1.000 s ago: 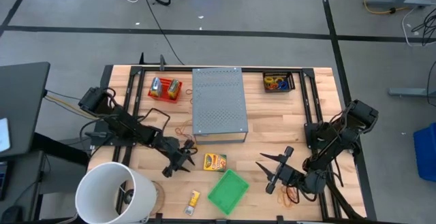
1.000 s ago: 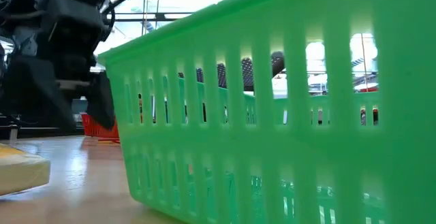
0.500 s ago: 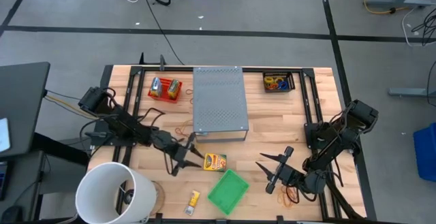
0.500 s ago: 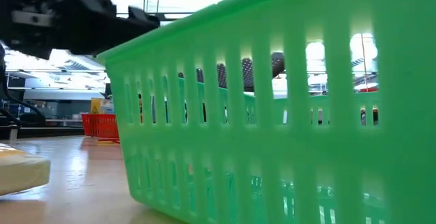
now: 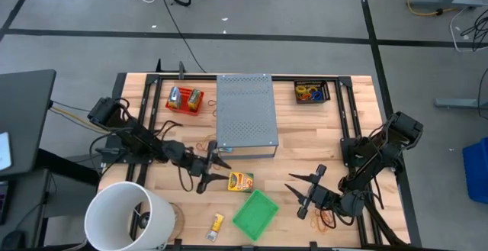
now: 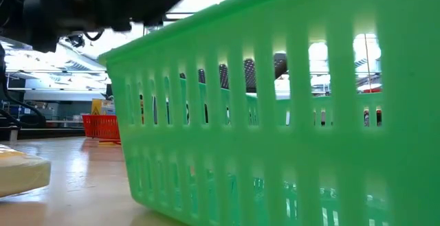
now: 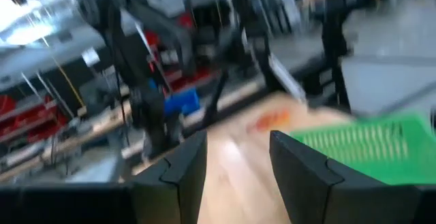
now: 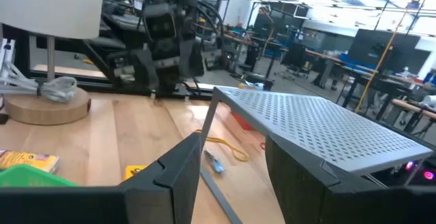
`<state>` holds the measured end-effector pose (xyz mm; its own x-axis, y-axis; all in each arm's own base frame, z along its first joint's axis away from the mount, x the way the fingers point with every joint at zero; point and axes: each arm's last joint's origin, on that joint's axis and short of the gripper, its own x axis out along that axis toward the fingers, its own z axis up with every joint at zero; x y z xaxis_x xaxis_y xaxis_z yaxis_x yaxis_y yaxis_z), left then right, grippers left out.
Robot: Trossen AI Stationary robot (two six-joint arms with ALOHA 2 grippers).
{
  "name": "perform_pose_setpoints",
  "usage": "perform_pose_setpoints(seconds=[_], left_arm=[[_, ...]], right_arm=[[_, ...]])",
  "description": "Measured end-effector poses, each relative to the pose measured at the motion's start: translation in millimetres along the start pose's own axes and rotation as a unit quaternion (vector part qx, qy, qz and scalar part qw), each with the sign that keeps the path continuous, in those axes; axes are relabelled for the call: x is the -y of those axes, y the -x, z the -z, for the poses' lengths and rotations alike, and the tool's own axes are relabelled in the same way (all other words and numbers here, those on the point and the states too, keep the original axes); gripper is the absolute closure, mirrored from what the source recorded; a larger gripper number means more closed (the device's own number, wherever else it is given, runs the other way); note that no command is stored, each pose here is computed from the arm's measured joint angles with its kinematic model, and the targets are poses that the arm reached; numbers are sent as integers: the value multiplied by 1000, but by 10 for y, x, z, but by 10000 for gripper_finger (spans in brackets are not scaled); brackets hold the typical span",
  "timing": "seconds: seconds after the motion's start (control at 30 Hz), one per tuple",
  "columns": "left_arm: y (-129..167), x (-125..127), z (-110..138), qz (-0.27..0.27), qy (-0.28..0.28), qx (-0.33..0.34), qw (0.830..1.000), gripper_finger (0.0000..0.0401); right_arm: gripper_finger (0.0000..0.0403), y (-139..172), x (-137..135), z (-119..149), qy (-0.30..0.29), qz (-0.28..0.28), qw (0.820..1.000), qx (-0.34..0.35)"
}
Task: Pick & Place Office Desk Supplies
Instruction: Put the yellow crayon box into the red basket
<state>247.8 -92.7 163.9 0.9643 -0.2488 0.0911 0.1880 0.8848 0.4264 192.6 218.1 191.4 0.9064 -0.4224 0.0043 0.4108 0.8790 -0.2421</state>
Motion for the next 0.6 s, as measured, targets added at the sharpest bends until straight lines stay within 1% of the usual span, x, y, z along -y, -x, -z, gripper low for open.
perform_pose_setpoints(seconds=[0.1,0.23,0.3,0.37,0.5,0.6], left_arm=[[0,-54,-93,-4,16,58,998,240],[-79,-134,-156,43,43,104,993,254],[-138,-169,-168,69,59,108,990,260],[-180,-212,-173,82,79,109,987,263],[-224,-300,-190,89,98,121,984,265],[-240,-367,-167,75,102,115,985,266]], right_arm=[[231,-46,12,4,0,6,1000,-2],[231,-116,22,6,0,-3,1000,1],[231,-137,24,6,0,-8,1000,3],[231,-148,24,6,0,-12,1000,4],[231,-146,23,6,0,-14,1000,4],[231,-146,23,6,0,-14,1000,4]])
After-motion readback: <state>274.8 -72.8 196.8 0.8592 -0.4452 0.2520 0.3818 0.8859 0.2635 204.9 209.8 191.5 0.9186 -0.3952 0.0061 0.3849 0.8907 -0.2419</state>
